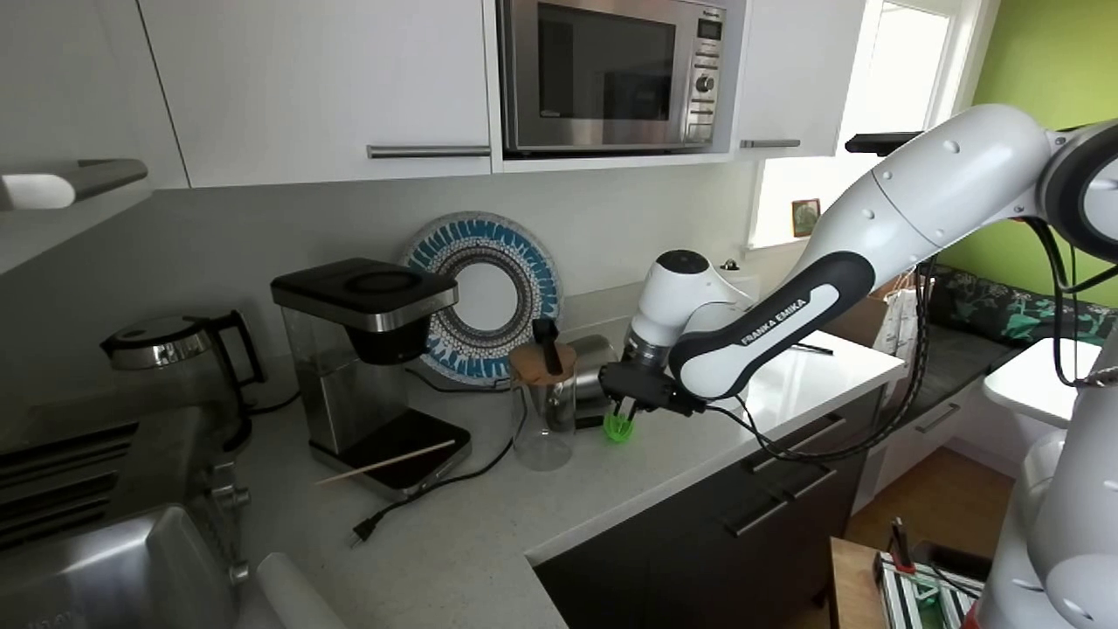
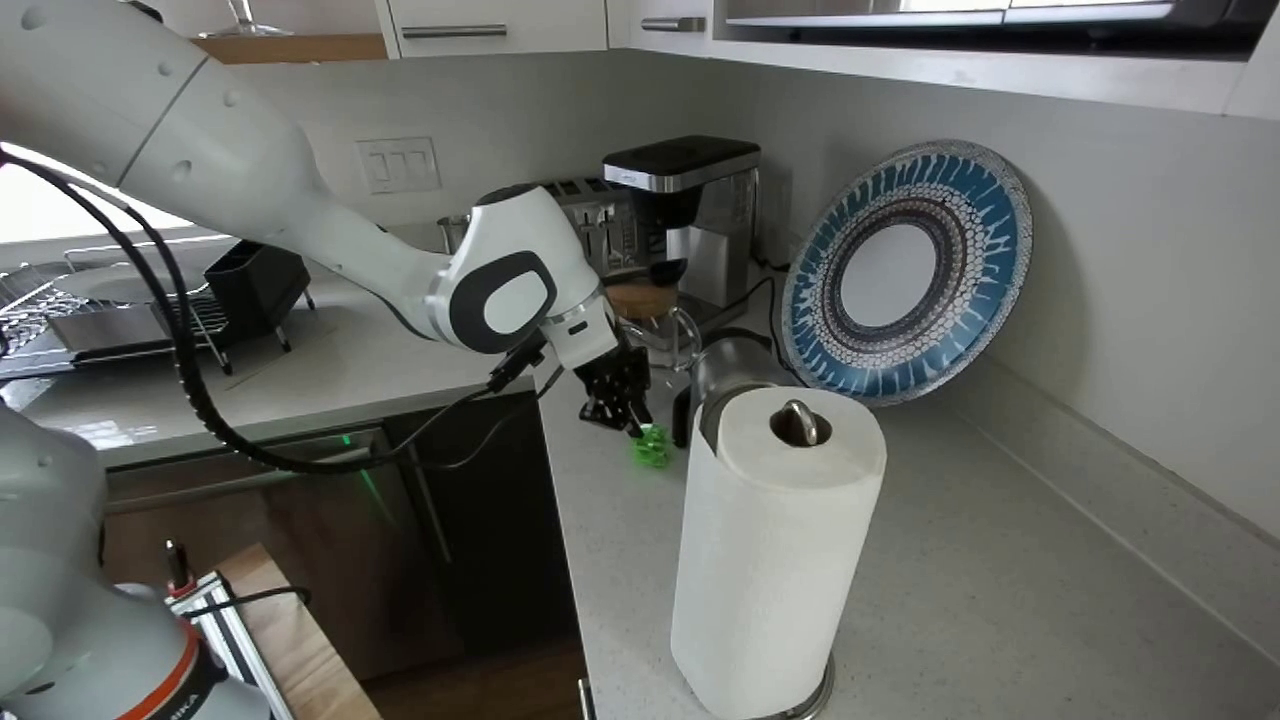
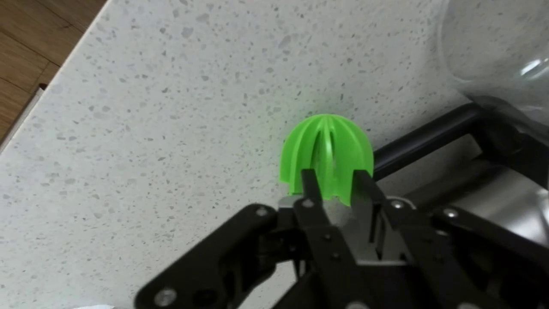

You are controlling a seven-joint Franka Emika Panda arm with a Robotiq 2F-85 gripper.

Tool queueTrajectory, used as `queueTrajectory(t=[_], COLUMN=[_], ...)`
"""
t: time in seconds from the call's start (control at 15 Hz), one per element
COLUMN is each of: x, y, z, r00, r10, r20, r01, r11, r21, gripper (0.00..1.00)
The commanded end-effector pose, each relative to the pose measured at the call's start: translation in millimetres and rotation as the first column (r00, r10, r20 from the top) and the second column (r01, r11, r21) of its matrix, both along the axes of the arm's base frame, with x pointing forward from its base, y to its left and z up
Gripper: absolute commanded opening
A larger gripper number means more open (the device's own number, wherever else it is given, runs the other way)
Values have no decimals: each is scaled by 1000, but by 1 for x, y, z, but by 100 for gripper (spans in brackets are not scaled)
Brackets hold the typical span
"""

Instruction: Put the green object on top of the coffeemaker

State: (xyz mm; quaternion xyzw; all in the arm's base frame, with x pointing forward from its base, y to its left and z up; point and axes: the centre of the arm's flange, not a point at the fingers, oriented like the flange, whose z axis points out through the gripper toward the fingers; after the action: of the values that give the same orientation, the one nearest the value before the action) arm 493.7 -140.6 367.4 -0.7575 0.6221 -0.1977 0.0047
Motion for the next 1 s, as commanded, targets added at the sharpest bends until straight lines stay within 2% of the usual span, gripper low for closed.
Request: queueTrajectory(t=[0.0, 0.13, 0.2, 0.33, 0.4, 0.47, 0.6, 0.8, 0.87, 0.93], x=[-6, -6, -5, -4, -3, -2, 1, 4, 4, 5], y=[2, 0, 0, -2, -3, -4, -6, -8, -8, -8], z=[-4, -5, -6, -9, -10, -12, -14, -17, -17, -17], r00=[1000, 1000, 999, 999, 999, 999, 999, 999, 999, 999], r10=[-23, -30, -33, -39, -40, -41, -44, -45, -46, -46], r20=[3, 2, 1, -3, -5, -6, -9, -18, -20, -19], r01=[23, 30, 33, 39, 40, 41, 44, 45, 46, 46], r11=[1000, 1000, 999, 999, 999, 999, 999, 999, 999, 999], r21=[-6, -4, -2, 1, 4, 5, 4, 8, 8, 8], gripper=[28, 23, 16, 14, 7, 12, 13, 22, 36, 31])
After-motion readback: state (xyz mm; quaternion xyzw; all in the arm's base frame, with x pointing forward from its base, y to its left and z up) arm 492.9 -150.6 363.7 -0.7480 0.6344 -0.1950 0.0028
